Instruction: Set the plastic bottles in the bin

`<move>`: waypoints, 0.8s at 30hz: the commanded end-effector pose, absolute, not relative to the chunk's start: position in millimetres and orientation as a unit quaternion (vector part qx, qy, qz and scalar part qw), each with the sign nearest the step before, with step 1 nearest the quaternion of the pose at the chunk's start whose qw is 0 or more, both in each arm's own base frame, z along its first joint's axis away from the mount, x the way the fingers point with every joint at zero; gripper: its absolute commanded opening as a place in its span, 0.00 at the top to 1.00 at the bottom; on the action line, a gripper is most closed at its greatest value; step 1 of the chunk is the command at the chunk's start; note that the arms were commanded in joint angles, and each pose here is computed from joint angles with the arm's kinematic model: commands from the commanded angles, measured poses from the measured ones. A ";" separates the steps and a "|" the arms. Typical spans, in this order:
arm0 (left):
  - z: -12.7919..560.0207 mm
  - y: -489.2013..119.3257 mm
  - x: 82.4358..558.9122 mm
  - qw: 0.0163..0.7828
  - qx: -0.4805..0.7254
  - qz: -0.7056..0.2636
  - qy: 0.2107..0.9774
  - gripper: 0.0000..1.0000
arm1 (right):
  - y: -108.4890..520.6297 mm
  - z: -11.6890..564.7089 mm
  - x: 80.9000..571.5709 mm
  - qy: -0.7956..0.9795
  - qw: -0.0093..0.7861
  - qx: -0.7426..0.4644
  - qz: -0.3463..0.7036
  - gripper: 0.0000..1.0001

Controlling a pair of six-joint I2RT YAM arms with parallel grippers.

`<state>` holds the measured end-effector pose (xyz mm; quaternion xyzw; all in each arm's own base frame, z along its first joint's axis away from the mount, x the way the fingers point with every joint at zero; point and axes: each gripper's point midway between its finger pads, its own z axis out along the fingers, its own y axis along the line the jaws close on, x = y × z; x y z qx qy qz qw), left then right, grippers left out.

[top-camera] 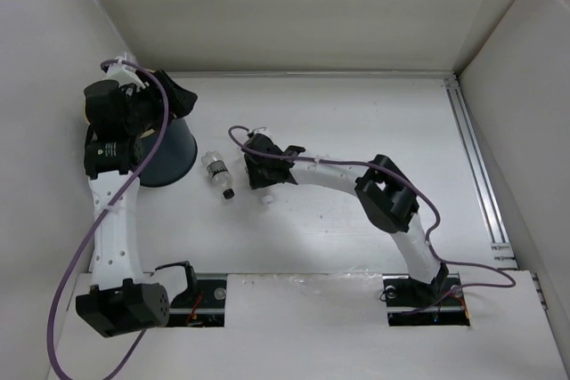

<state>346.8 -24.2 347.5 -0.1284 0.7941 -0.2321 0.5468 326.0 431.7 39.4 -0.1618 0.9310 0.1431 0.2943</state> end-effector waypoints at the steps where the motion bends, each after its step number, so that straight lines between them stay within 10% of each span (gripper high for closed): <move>1: 358.6 -44.9 353.1 0.554 -0.082 -0.291 0.776 0.00 | 385.9 33.1 336.8 0.944 0.292 -0.122 0.098 0.79; 7: 357.6 -120.5 367.9 0.523 -0.009 -0.343 0.781 0.00 | 339.3 99.5 344.9 0.928 0.318 -0.067 0.181 1.00; 24: 378.8 -319.3 348.0 0.421 0.168 -0.573 0.683 0.00 | 279.9 312.2 297.8 0.764 0.403 -0.133 0.487 1.00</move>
